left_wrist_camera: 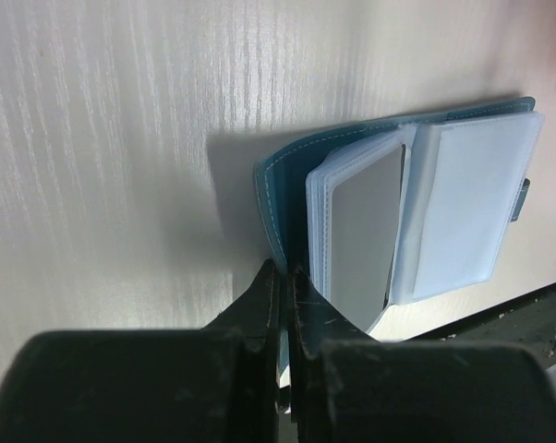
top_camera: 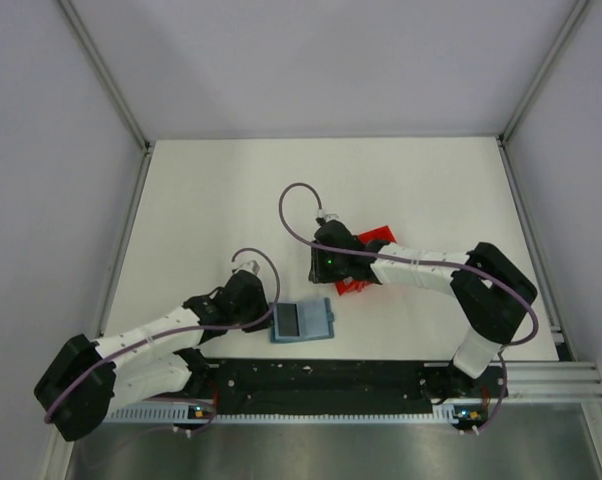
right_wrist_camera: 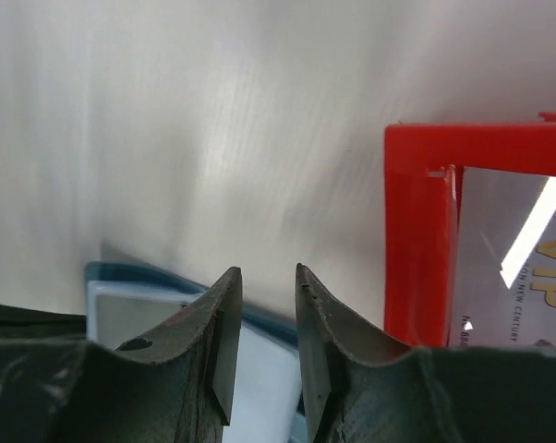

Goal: Put the credit cards into the card holder
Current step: Close the card holder at the center of the board.

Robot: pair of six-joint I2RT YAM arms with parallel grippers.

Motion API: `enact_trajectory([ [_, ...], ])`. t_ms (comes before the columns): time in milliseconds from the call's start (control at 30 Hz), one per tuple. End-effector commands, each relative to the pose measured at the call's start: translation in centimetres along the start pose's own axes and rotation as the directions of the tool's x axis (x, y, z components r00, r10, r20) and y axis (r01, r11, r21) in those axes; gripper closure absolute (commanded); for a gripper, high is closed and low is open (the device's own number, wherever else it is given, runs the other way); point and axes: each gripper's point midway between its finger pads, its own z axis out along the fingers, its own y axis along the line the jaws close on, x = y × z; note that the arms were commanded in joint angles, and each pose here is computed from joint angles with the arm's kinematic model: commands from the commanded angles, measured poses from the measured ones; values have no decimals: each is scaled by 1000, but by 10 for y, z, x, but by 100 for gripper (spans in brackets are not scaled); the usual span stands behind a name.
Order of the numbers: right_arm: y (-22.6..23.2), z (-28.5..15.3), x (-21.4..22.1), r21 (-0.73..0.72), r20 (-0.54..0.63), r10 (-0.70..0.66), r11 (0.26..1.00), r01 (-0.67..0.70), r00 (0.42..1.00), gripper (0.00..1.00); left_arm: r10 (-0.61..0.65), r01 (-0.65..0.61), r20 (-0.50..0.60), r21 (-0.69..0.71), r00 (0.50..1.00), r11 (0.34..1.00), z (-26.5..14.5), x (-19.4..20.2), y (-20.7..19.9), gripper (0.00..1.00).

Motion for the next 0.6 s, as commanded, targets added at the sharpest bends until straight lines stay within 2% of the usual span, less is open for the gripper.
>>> enact_trajectory([
  [0,-20,5,-5,77,-18,-1,997,2,1000,70,31,-31,-1,-83,1000,996,-4,0,15,100],
  [433,-81,-9,-8,223,-8,-21,974,22,1000,70,57,-57,-5,-95,998,994,-9,-8,8,100],
  [567,-57,-18,-7,70,1,-54,996,53,999,69,78,-79,-9,-112,997,991,-13,-12,6,100],
])
